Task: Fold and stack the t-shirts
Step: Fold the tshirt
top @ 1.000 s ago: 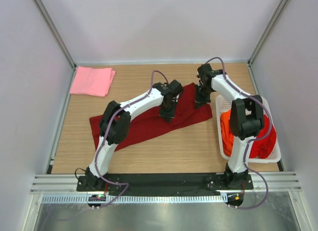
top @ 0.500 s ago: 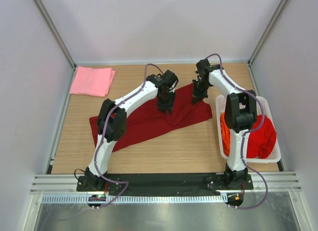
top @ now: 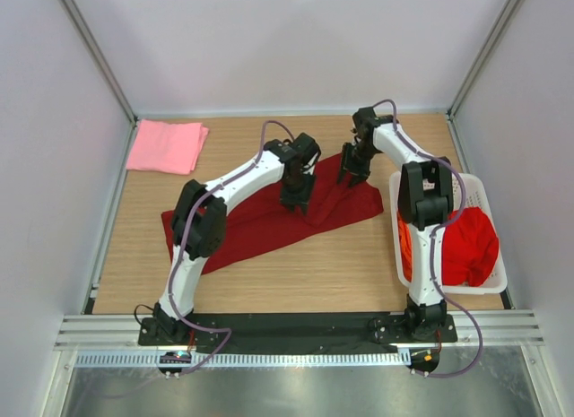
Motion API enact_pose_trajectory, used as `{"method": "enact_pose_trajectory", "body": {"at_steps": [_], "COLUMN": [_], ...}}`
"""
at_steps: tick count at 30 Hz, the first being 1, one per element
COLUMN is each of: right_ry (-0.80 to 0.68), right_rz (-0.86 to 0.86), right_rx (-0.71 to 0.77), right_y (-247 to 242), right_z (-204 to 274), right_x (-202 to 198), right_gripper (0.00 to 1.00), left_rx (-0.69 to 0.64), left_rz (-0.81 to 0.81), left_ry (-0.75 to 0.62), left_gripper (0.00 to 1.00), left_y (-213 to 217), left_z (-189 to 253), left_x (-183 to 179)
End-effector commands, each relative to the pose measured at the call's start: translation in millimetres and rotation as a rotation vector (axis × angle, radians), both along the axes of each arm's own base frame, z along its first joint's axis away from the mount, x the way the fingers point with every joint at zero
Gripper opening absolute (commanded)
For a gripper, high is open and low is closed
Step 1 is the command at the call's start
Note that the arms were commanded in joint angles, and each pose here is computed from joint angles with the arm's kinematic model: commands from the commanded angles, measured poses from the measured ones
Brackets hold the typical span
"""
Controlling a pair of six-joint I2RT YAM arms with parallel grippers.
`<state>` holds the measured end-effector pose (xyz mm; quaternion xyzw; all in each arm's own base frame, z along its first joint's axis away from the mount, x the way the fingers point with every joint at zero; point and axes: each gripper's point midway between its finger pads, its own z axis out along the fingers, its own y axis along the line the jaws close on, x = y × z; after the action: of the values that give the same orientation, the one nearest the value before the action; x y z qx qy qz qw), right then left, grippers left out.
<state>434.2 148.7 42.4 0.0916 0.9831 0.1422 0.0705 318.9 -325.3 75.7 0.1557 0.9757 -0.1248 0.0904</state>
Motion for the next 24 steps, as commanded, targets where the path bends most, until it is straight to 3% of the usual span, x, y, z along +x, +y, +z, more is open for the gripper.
{"method": "enact_pose_trajectory", "body": {"at_steps": [1, 5, 12, 18, 24], "right_ry": [-0.105, -0.084, -0.005, -0.026, -0.004], "right_rz": [0.014, 0.033, 0.046, 0.041, 0.042], "right_rx": [-0.026, 0.017, 0.189, 0.248, 0.267], "right_y": [-10, -4, 34, 58, 67], "right_z": [53, 65, 31, 14, -1], "right_x": [2, -26, -88, -83, -82], "right_gripper": [0.52, 0.59, 0.66, 0.66, 0.59], "left_rx": [-0.038, -0.065, -0.075, -0.079, -0.069], "left_rz": [-0.014, -0.013, -0.003, -0.002, -0.001], "left_ry": [-0.079, -0.064, -0.069, -0.049, -0.050], "left_gripper": [0.40, 0.39, 0.39, 0.38, 0.38], "left_y": [5, 1, 2, 5, 11], "left_z": [34, 34, 38, 36, 37], "left_x": [5, 3, 2, -5, -9]}}
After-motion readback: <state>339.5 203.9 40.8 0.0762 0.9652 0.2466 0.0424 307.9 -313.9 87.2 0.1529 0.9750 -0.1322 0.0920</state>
